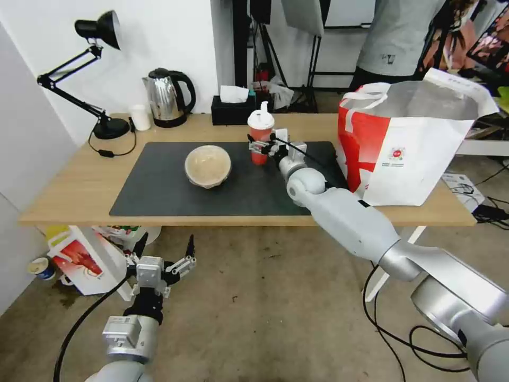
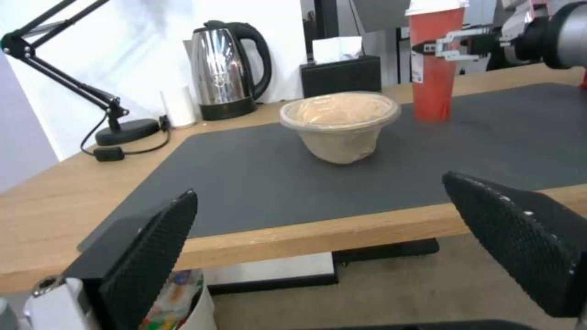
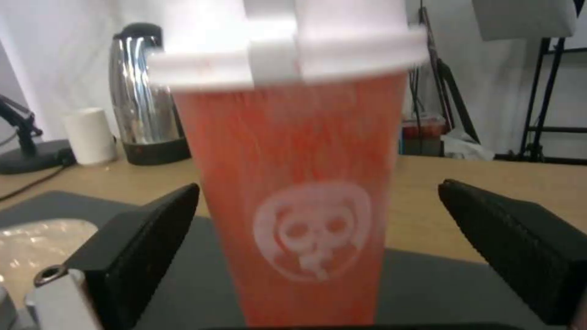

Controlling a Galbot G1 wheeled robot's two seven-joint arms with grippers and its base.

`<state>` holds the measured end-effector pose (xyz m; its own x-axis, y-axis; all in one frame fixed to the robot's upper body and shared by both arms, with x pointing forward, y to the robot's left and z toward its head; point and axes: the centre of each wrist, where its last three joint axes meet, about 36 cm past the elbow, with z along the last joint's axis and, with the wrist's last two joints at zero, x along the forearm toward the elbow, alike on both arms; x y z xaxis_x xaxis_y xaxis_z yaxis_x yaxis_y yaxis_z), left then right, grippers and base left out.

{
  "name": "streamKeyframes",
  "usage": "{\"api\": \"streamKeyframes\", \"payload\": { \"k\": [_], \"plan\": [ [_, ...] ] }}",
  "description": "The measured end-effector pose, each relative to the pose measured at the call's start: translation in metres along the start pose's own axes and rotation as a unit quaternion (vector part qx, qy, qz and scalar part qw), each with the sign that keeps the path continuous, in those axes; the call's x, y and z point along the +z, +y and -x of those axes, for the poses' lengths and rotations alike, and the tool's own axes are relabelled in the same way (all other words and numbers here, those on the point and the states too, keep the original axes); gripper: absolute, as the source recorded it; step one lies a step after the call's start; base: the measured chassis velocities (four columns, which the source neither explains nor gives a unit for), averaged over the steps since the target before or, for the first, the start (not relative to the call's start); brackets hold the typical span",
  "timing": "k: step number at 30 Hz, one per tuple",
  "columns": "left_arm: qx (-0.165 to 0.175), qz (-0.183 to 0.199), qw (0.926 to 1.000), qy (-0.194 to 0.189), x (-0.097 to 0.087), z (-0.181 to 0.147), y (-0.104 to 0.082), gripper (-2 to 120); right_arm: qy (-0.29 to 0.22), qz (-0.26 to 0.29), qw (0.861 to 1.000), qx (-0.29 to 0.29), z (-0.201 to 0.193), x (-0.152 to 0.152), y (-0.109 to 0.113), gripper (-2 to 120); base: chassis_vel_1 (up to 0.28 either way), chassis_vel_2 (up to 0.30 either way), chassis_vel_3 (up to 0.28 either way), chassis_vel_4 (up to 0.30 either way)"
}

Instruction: Pick up the trash from the table and place it into the takeout bag.

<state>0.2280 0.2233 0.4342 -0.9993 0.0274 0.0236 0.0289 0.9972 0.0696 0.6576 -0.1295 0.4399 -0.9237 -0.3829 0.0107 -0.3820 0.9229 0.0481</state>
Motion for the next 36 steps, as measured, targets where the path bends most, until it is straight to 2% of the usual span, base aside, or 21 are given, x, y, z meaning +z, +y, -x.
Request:
{"api": "streamKeyframes", "payload": {
  "k": [7,36],
  "plan": [
    [0.000,0.000,1.0000,0.000,0.000,0.000,0.000,100,-0.001,0.003,1.000,-0.002,-0.002,0.009,0.000,100,0.000,0.000,0.000,0.000],
    [0.000,0.000,1.0000,0.000,0.000,0.000,0.000,100,-0.001,0.002,1.000,-0.003,0.011,0.012,0.001,99,0.000,0.000,0.000,0.000]
  ]
}}
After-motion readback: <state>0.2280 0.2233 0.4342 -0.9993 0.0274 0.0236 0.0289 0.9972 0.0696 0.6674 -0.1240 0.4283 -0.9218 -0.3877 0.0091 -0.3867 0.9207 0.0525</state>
